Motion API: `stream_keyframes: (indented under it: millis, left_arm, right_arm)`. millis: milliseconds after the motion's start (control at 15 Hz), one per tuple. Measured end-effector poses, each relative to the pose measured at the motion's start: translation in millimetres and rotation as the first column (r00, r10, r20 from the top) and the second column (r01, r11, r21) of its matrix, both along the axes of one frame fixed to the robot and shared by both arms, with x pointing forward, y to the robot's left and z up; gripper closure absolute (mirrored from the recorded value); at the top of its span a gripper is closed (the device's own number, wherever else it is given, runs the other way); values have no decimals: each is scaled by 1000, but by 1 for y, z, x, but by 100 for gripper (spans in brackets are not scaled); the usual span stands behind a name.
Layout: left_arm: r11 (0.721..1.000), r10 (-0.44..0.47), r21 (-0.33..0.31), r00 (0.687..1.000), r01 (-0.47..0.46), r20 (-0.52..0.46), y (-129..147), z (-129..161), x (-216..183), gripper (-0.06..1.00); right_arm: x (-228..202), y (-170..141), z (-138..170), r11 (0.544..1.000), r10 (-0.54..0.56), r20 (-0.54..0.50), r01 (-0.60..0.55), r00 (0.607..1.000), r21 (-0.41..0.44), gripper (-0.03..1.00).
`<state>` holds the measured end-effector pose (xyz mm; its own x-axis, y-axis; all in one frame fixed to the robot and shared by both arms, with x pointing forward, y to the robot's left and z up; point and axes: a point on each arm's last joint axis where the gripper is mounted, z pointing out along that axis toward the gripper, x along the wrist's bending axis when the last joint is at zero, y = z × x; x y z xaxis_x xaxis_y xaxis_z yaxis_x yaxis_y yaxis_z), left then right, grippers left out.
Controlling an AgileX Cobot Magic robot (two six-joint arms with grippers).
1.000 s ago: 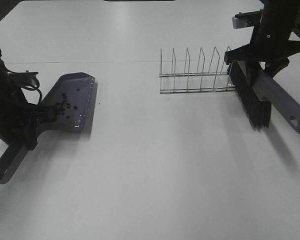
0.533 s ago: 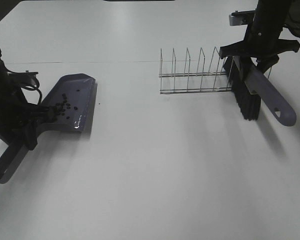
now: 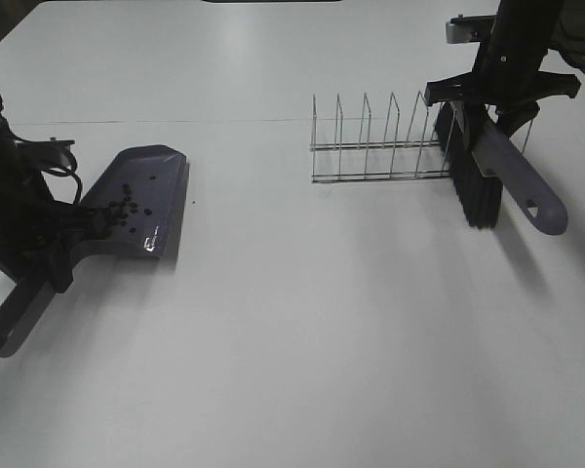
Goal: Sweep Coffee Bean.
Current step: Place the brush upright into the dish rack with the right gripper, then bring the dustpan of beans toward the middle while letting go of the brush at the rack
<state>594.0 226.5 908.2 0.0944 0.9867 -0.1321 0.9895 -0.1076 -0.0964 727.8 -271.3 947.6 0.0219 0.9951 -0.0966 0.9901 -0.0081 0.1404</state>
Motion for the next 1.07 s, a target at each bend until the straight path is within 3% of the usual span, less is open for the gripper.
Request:
stream_keyframes:
  millis: [267, 467, 533, 1067]
  left_arm:
    - [1000, 0, 0, 1000, 0, 0, 0, 0, 0, 63]
    - [1000, 0, 0, 1000, 0, 0, 0, 0, 0, 63]
    - [1000, 0, 0, 1000, 0, -1, 0, 0, 0, 63]
    - [1000, 0, 0, 1000, 0, -1, 0, 0, 0, 63]
  right_arm:
    - [1, 2, 0, 999, 4, 8, -4, 1000, 46, 61]
    - [7, 5, 10, 995, 32, 62, -38, 998, 96, 18]
    - [9, 6, 15, 994, 35, 77, -42, 996, 100, 11]
    - [6, 6, 67, 993, 44, 188, -64, 981, 100, 8]
